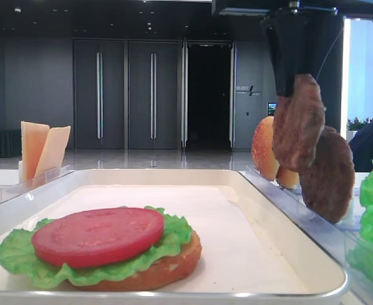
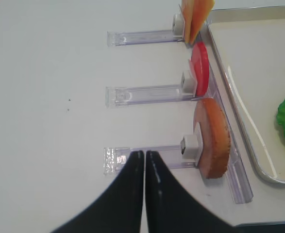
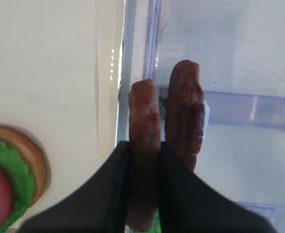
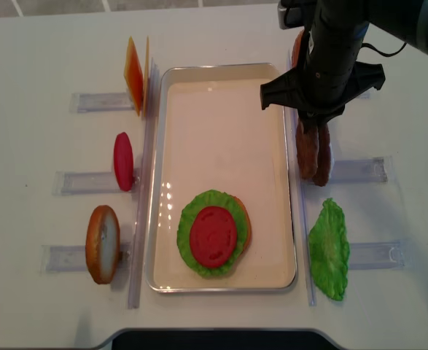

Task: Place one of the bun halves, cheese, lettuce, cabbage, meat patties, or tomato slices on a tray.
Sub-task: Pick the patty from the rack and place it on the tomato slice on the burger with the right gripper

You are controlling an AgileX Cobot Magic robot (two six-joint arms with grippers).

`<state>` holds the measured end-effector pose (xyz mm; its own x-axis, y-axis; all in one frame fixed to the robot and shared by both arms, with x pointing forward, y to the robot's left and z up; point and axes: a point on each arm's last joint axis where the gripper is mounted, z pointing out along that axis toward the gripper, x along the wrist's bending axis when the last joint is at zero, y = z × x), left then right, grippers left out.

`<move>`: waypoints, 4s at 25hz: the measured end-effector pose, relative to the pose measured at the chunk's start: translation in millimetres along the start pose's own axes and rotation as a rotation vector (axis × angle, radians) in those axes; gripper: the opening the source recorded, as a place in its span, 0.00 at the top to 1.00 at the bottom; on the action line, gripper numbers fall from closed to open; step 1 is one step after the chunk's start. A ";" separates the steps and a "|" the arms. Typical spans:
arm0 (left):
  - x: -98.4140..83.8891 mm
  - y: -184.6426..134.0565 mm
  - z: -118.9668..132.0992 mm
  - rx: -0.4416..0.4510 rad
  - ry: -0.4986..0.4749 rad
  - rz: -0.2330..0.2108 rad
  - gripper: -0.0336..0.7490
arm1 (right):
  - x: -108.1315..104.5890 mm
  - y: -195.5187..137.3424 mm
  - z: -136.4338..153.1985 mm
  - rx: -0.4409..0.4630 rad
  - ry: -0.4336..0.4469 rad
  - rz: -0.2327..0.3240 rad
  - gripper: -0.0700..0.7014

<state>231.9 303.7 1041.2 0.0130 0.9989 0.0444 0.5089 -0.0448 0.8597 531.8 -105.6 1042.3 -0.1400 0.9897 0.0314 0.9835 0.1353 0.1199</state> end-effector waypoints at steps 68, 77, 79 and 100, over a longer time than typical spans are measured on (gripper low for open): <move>0.1 0.0 0.0 0.000 0.001 0.000 0.96 | 93.1 -80.2 35.3 -0.116 0.642 -0.049 0.73; 0.1 0.0 0.0 0.000 0.001 0.014 0.96 | 80.5 -69.0 38.6 -0.102 0.651 -0.039 0.73; 0.1 0.0 0.0 0.000 0.001 0.017 0.96 | 79.1 -68.2 38.9 -0.100 0.650 -0.039 0.73; 0.1 0.0 0.0 0.000 0.001 0.019 0.96 | 76.5 -65.3 53.5 -0.048 0.636 -0.052 0.73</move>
<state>231.9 303.8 1041.2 0.0222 0.9979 0.0614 0.5086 -0.0642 0.8586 463.0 -36.1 983.8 -0.2420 0.7585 0.6051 0.9696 0.1654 0.1805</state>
